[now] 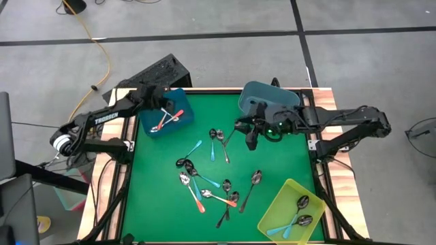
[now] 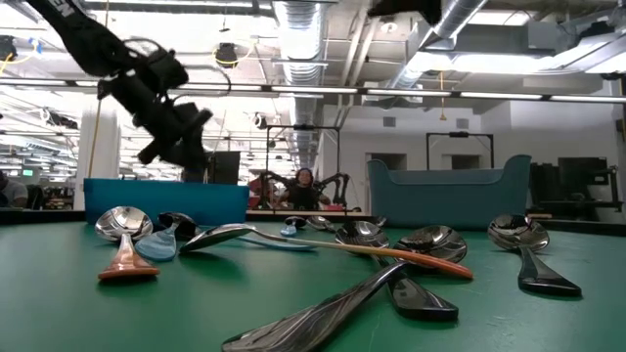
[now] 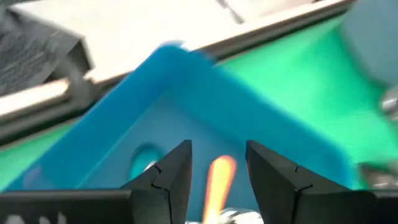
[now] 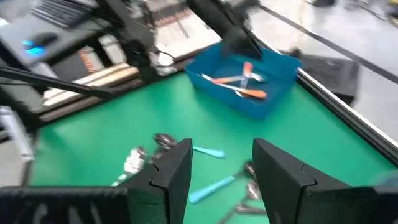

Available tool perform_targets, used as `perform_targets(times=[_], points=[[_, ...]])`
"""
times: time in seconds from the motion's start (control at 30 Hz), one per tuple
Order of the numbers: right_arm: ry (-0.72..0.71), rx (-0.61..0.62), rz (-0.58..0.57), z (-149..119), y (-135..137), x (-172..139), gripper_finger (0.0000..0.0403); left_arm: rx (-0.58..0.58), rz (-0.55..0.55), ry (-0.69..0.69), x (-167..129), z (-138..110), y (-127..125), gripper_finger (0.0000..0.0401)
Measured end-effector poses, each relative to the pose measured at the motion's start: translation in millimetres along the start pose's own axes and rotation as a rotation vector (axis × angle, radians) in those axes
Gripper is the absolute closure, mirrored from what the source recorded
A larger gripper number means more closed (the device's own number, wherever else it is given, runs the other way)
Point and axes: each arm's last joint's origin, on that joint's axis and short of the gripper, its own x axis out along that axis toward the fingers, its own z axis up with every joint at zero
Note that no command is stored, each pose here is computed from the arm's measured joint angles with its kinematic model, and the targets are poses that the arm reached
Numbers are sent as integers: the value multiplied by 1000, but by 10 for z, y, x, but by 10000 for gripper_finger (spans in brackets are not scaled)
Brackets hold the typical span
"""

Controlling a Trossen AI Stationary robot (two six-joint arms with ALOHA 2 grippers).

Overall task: Sort silverware by color (type)
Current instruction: Put the black spoon into the blue bin

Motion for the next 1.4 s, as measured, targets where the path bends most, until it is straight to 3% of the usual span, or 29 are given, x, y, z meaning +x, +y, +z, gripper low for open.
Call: perform_targets(times=[0.17, 0.33, 0.5, 0.67, 0.83, 1.1, 1.23, 1.33, 1.4], points=[[113, 16, -84, -140, -30, 138, 221, -5, -137, -111, -211, 250, -152, 266], [254, 36, -175, -366, -23, 490, 221, -14, -309, -241, -479, 426, -365, 266], [370, 81, -253, -633, -24, 894, 221, -56, -470, -329, -760, 468, -577, 266], [499, 121, -250, -865, -43, 1175, 221, -35, -614, -368, -1024, 411, -804, 266], [517, 77, -208, -856, -98, 1231, 221, -29, -693, -427, -1257, 343, -971, 266], [249, 56, -145, -326, -369, 1005, 230, -30, -703, -540, -1483, 264, -1132, 266], [147, -54, -46, -161, -443, 1007, 234, -30, -706, -533, -1488, 209, -1188, 266], [214, -192, 104, -213, -420, 1030, 235, -33, -747, -504, -1503, 169, -1241, 266], [345, -261, 201, -338, -416, 1012, 235, -27, -781, -490, -1531, 141, -1280, 266]])
